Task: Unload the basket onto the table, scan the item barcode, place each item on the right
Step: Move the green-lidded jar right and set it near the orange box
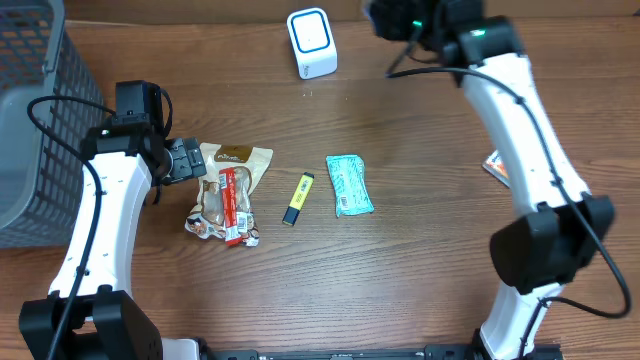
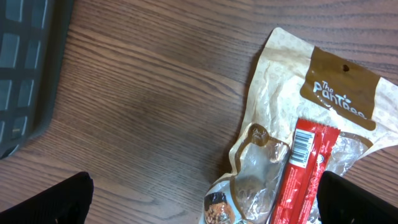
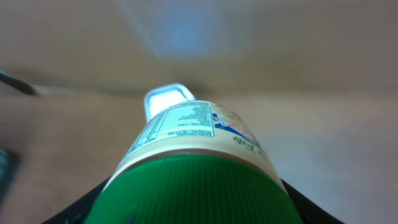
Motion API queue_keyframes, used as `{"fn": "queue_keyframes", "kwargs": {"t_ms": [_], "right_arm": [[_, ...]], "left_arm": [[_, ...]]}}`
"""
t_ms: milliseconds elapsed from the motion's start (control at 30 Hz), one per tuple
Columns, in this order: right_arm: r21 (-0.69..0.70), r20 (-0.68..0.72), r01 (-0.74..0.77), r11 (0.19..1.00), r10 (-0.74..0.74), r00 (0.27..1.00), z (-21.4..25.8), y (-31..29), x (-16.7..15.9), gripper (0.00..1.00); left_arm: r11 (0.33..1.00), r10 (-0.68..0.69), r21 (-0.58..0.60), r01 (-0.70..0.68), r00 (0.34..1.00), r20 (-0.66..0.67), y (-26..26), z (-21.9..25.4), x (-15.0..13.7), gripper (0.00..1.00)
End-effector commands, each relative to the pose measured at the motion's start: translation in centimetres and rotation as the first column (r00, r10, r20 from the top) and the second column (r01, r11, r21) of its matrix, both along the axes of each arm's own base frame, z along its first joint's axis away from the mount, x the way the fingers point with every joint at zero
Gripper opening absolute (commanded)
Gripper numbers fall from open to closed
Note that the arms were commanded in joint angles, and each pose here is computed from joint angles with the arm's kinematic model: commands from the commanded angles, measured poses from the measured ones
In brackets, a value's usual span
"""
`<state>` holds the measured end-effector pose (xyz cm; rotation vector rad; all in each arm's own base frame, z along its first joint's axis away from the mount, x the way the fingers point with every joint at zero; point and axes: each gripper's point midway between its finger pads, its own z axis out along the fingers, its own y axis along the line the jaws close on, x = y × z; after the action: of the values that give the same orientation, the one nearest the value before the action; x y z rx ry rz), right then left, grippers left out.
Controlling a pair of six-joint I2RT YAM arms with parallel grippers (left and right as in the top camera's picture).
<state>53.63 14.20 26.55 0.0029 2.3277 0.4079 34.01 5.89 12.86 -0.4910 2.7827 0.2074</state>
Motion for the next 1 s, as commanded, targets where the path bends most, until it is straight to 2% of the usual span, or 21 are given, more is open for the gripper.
{"fn": "queue_keyframes", "kwargs": {"t_ms": [0, 100, 267, 433, 667, 700, 767, 800, 900, 967], "right_arm": [[-0.044, -0.195, 0.063, 0.997, -0.07, 0.978, -3.4, -3.8, -2.7, 0.04], [-0.101, -0.418, 0.066, 0.993, -0.103, 0.903, -8.0, -6.1, -6.9, 0.04], [-0.178, -0.616, 0.029, 0.984, -0.134, 0.776, -14.1, -7.9, -12.0, 0.09], [-0.307, -0.675, 0.014, 0.952, -0.228, 0.701, -19.2, -10.4, -14.9, 0.09], [-0.439, -0.665, 0.001, 0.899, -0.325, 0.672, -22.7, -13.1, -16.8, 0.1], [-0.453, -0.661, 0.001, 0.891, -0.337, 0.671, -23.0, -13.5, -17.0, 0.13], [-0.476, -0.648, 0.01, 0.88, -0.358, 0.672, -23.5, -14.2, -17.0, 0.28], [-0.482, -0.645, 0.015, 0.876, -0.366, 0.671, -23.7, -14.6, -17.1, 0.31], [-0.484, -0.641, 0.039, 0.874, -0.384, 0.665, -23.9, -15.5, -17.1, 0.67], [-0.484, -0.639, 0.055, 0.874, -0.395, 0.66, -23.9, -16.1, -17.0, 0.73]], "left_arm": [[1.0, 0.01, 0.009, -0.01, 1.0, -0.002, 0.3, -0.1, 0.1, 1.0], [1.0, 0.01, 0.009, -0.01, 1.0, -0.001, 0.3, 0.0, 0.1, 1.0], [1.0, 0.01, 0.009, -0.01, 1.0, -0.002, 0.3, -0.1, 0.1, 1.0], [1.0, 0.01, 0.009, -0.01, 1.0, -0.002, 0.3, -0.1, 0.1, 1.0], [1.0, 0.01, 0.009, -0.01, 1.0, -0.001, 0.3, 0.0, 0.1, 1.0], [1.0, 0.01, 0.009, -0.01, 1.0, -0.002, 0.3, -0.1, 0.1, 1.0], [1.0, 0.01, 0.009, -0.01, 1.0, -0.002, 0.3, -0.1, 0.1, 1.0], [1.0, 0.01, 0.009, -0.01, 1.0, -0.002, 0.3, 0.0, 0.1, 1.0], [1.0, 0.01, 0.009, -0.01, 1.0, -0.002, 0.3, 0.0, 0.1, 1.0], [1.0, 0.01, 0.009, -0.01, 1.0, -0.001, 0.3, 0.0, 0.1, 1.0]]}}
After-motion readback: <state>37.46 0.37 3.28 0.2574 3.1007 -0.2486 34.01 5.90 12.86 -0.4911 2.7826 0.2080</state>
